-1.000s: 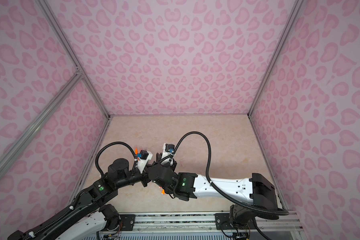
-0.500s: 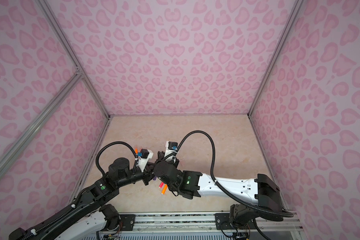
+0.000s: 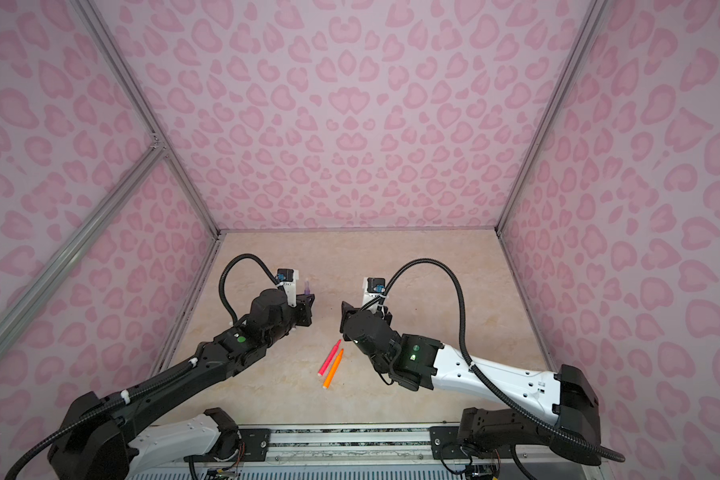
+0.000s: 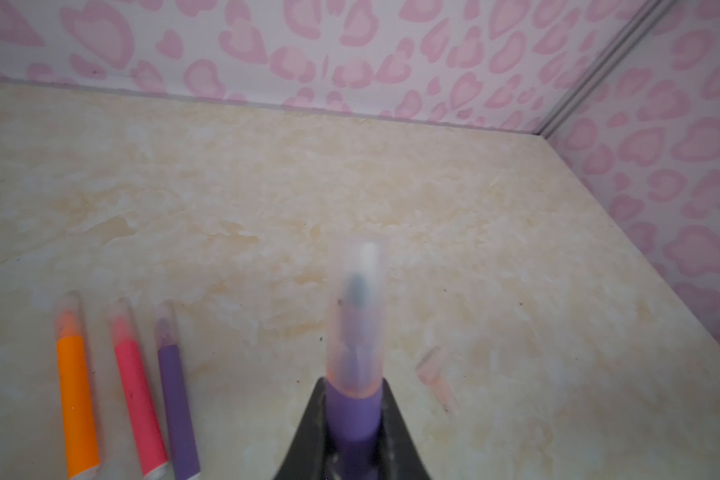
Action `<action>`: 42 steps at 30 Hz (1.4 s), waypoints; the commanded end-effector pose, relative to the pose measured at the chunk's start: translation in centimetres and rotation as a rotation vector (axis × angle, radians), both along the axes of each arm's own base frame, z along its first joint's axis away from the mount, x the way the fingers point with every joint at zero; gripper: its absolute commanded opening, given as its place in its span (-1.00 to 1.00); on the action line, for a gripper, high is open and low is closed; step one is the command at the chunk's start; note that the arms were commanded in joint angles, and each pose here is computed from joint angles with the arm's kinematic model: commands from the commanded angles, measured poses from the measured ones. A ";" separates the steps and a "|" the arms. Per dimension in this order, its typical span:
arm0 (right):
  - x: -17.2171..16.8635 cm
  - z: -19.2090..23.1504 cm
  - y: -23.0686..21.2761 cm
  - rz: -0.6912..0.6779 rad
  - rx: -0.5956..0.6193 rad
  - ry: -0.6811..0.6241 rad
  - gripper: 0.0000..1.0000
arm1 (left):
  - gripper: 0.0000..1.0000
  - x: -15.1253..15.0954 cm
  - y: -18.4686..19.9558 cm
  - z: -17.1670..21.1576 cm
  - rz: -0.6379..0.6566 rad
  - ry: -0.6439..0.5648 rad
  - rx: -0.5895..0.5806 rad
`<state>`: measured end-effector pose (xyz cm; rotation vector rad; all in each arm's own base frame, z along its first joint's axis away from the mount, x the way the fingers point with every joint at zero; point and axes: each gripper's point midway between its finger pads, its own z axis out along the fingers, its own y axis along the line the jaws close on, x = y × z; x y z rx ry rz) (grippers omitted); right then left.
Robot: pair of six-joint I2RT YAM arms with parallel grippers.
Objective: Insert the pens into the pen caps
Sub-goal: 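Draw the right gripper back while the left gripper lowers the capped marker, then lay the capped purple marker beside the other capped markers and open left gripper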
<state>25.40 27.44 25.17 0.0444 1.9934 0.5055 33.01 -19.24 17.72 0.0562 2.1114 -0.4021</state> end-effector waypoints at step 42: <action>3.1 -4.0 -4.2 -0.093 -0.076 0.105 0.29 | 0.09 4.5 4.2 -11.4 0.172 0.508 0.240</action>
